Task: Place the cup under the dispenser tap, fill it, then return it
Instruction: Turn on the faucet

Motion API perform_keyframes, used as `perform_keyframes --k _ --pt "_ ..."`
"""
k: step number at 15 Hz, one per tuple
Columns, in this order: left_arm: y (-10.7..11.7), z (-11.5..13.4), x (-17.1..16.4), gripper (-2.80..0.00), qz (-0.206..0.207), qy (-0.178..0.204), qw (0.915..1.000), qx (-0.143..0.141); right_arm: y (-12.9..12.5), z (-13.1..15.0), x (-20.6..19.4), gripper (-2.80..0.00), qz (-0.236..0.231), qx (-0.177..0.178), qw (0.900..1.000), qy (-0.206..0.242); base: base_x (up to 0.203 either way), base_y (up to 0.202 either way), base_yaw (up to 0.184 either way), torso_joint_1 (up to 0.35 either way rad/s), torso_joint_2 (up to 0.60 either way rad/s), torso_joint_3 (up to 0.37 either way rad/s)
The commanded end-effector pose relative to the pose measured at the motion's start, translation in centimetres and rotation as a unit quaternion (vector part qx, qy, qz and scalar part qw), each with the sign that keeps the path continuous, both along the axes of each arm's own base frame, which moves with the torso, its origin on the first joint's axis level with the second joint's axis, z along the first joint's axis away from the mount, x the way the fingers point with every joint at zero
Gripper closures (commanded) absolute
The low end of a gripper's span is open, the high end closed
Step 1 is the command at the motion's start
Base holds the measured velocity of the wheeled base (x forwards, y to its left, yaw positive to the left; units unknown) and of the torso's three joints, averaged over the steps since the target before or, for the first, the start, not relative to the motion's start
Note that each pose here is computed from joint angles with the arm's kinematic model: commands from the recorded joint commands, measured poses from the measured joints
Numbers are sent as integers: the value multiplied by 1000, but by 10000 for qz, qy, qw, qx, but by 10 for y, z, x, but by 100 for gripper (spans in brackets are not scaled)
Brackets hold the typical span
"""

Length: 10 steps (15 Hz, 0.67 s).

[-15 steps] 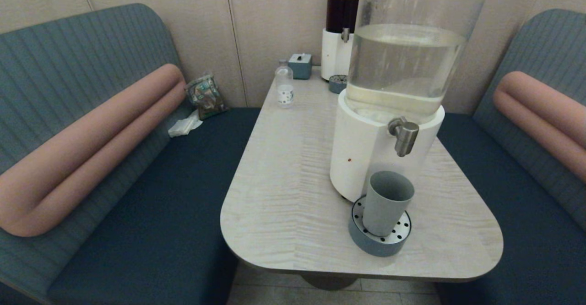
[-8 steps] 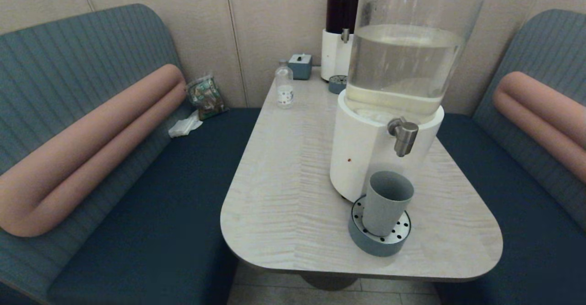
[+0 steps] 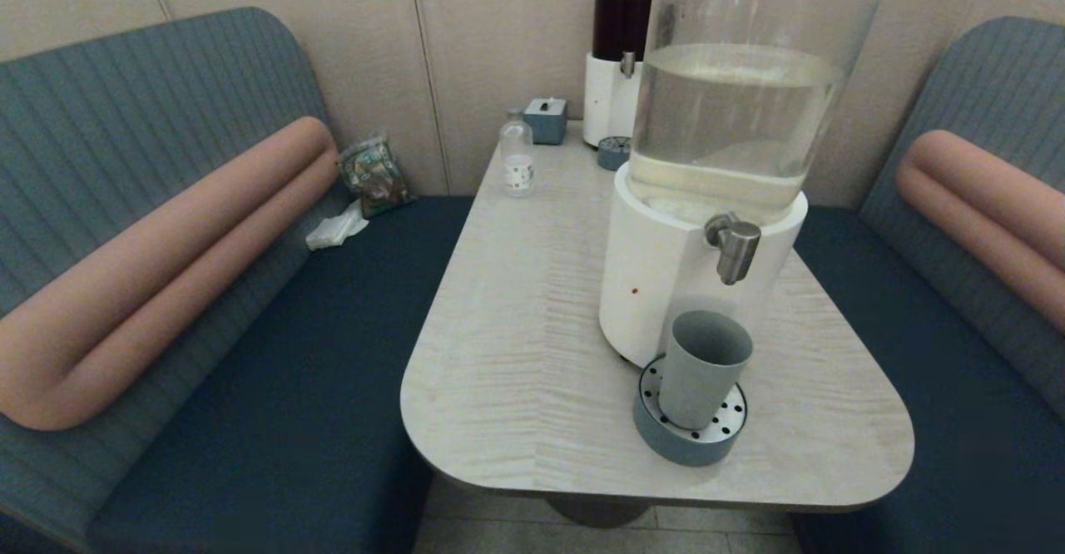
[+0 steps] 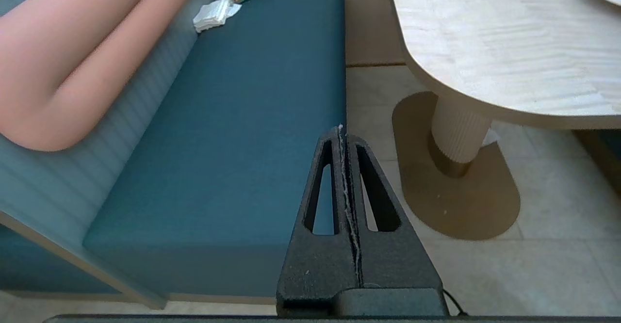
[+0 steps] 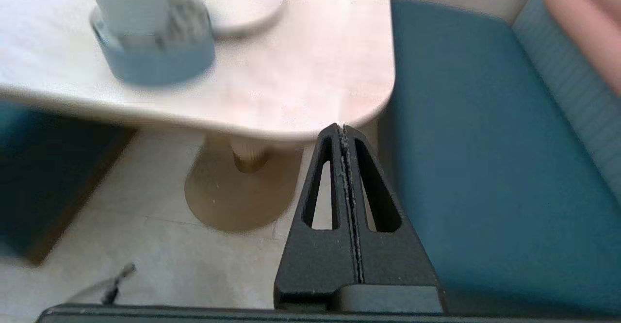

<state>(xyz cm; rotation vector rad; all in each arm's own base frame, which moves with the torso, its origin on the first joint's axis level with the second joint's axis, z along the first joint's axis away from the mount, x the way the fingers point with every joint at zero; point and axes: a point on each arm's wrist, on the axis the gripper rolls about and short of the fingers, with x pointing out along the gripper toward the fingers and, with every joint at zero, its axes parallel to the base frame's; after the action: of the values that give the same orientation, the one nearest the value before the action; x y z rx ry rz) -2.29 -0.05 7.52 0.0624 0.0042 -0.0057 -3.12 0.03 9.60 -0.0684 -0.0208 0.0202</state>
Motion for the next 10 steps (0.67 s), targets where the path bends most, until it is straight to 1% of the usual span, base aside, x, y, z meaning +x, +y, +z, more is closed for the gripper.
perform_keyframes --k 1,2,3,5,6,7,8,9,10 --pt "0 0 1 0 5 31 10000 -6 0 35 -11 0 69 85 9996 -269 0 0 0 0 0 0" --pt "0 -1 0 0 5 28 10000 -6 1 65 -20 0 213 213 9987 -405 0 0 0 0 0 0" --pt "0 0 1 0 5 32 10000 -6 2 99 -21 0 426 367 9977 -379 0 0 0 0 0 0" --pt "0 -1 0 0 5 26 10000 -6 3 160 3 0 768 610 9951 84 0 0 0 0 0 0" --pt "0 -1 0 0 5 24 10000 -6 4 193 27 0 923 719 9924 376 0 0 0 0 0 0" --pt "0 -1 0 0 5 27 10000 -6 5 218 53 0 1033 801 9890 692 0 0 0 0 0 0" --pt "0 0 1 0 5 32 10000 -6 6 234 79 0 1108 842 9849 1034 0 0 0 0 0 0" --pt "0 0 1 0 5 32 10000 -6 6 243 106 0 1159 821 9797 1415 0 0 0 0 0 0" --pt "0 -1 0 0 5 26 10000 2 7 248 131 0 1165 712 9743 1791 0 0 0 0 0 0"
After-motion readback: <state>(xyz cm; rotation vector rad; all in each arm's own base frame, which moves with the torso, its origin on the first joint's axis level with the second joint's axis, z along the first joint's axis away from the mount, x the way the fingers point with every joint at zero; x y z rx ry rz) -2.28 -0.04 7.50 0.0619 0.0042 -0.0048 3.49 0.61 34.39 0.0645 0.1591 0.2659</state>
